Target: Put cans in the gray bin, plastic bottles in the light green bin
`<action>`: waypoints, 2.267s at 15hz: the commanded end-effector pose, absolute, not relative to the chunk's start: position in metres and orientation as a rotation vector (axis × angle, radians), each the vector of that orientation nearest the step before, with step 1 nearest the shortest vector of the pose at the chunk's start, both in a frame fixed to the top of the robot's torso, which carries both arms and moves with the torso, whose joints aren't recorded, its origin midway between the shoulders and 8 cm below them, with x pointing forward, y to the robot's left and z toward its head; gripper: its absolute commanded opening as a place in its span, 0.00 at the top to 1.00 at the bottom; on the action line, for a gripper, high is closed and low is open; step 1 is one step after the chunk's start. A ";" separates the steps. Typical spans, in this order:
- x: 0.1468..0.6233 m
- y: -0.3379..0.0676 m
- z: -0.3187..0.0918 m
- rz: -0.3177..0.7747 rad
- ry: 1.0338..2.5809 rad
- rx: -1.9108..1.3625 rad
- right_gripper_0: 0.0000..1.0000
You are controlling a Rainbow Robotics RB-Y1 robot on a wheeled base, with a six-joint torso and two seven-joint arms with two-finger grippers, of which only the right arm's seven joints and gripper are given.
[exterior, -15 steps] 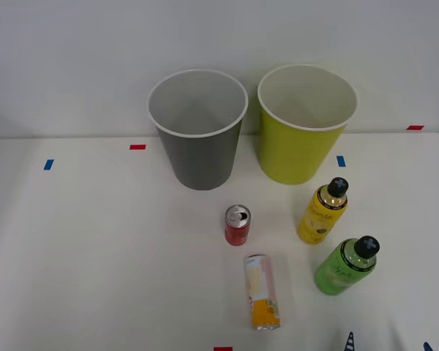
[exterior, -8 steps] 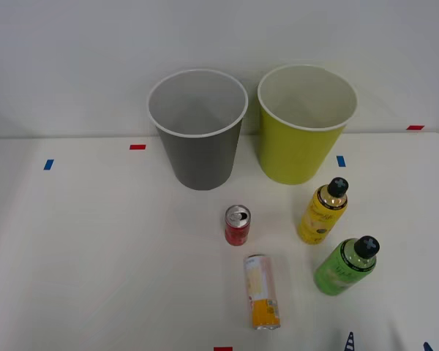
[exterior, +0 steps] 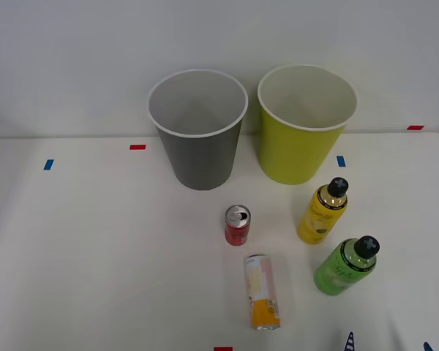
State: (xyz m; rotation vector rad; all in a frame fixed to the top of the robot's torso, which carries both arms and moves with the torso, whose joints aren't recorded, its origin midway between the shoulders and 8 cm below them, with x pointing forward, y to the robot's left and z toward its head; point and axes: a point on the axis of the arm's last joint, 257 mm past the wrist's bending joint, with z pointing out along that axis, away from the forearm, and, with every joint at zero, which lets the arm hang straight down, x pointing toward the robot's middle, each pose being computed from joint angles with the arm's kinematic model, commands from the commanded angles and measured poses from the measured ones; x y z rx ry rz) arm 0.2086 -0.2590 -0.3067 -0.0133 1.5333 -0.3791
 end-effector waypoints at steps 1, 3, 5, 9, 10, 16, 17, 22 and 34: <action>0.209 -0.259 -0.307 -0.379 1.533 -0.013 0.00; 0.209 -0.259 -0.307 -0.379 1.533 -0.013 0.00; 0.206 -0.257 -0.320 -0.368 1.557 -0.070 0.00; 0.215 -0.268 -0.290 -0.321 1.495 -0.128 0.00; 0.218 -0.270 -0.290 -0.279 1.522 -0.120 0.00; 0.220 -0.254 -0.302 -0.042 1.593 0.019 0.00; 0.224 -0.251 -0.303 -0.005 1.611 0.039 0.00; 0.244 -0.245 -0.289 0.036 1.585 0.007 0.00; 0.306 -0.208 -0.260 0.146 1.484 -0.089 0.00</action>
